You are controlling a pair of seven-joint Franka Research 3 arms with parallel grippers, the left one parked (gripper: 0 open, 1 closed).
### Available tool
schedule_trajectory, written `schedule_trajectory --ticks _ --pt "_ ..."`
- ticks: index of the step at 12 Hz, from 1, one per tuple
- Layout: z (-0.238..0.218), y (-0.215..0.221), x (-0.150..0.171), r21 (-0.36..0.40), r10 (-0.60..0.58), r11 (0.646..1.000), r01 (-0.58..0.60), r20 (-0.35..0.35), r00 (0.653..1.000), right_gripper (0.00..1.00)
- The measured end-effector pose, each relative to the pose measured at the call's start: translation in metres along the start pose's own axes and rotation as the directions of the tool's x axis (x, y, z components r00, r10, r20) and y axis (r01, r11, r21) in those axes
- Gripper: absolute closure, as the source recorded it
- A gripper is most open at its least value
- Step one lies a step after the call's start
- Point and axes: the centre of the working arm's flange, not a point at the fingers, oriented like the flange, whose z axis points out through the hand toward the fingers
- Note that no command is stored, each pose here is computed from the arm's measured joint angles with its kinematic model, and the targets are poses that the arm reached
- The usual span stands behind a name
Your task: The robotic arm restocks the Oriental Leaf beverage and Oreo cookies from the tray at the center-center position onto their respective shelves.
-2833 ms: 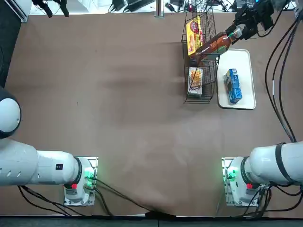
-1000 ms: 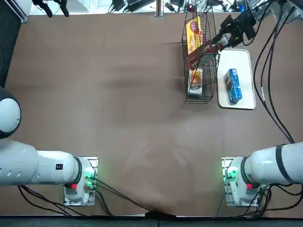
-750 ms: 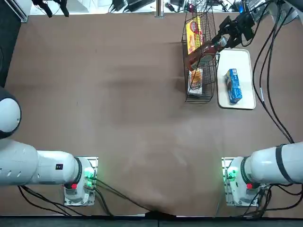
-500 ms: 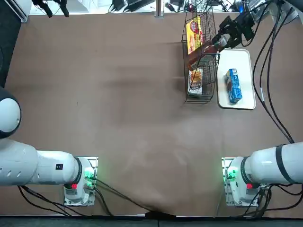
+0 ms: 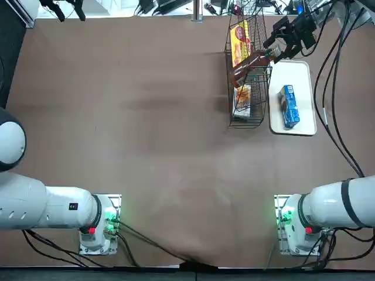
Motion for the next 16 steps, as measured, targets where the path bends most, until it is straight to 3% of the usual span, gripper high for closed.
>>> schedule_trajectory --ticks 16 --pt "-0.014 0.013 0.008 -0.042 0.004 0.999 -0.004 -0.005 1.000 0.00"
